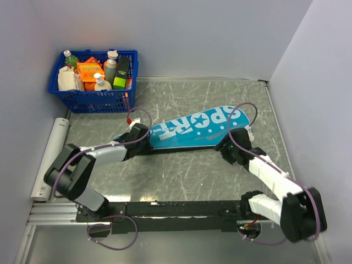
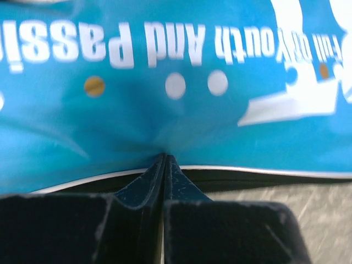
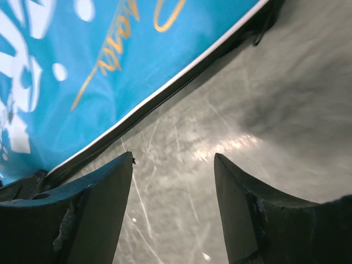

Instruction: Pack up the badminton gear

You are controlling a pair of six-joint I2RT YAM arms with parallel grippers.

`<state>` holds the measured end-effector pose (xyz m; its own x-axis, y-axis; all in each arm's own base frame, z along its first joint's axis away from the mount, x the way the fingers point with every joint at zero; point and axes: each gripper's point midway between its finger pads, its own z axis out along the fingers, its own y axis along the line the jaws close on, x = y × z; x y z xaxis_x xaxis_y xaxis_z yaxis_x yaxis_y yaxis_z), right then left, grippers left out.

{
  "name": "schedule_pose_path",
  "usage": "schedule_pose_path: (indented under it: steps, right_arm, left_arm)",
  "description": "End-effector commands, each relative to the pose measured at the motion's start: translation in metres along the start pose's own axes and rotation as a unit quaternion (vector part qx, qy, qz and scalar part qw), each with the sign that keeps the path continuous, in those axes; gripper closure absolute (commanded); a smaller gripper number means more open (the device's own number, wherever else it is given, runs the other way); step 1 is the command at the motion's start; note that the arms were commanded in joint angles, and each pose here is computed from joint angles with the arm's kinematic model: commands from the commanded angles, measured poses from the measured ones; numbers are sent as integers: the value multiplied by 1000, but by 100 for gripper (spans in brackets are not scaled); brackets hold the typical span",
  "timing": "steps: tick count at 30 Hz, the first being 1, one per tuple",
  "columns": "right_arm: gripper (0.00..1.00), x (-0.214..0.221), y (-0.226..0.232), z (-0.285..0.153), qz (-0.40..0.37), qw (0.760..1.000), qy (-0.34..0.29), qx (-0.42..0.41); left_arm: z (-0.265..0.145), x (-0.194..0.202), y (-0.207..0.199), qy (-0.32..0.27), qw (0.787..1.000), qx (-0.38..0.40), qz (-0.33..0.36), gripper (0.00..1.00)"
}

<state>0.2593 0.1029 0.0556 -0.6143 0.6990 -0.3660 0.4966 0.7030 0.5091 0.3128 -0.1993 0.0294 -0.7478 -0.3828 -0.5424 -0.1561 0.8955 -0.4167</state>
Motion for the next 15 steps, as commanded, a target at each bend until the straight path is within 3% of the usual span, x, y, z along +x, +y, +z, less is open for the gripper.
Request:
schedule_pose_path:
  steps: [1, 7, 13, 15]
  right_arm:
    - [31, -31, -20, -44, -64, 994, -58, 67]
    - [34, -56, -45, -61, -78, 983, -108, 125]
    - [55, -67, -39, -38, -50, 990, -94, 96]
    - [57, -71, -34, -33, -44, 991, -91, 88]
  left_arm:
    - [-26, -3, -14, -9, 998, 60, 15, 94]
    - [-75, -11, -37, -37, 989, 143, 10, 91]
    - [-111, -3, -52, -53, 979, 197, 22, 88]
    - [-116, -3, -53, -55, 977, 206, 26, 87]
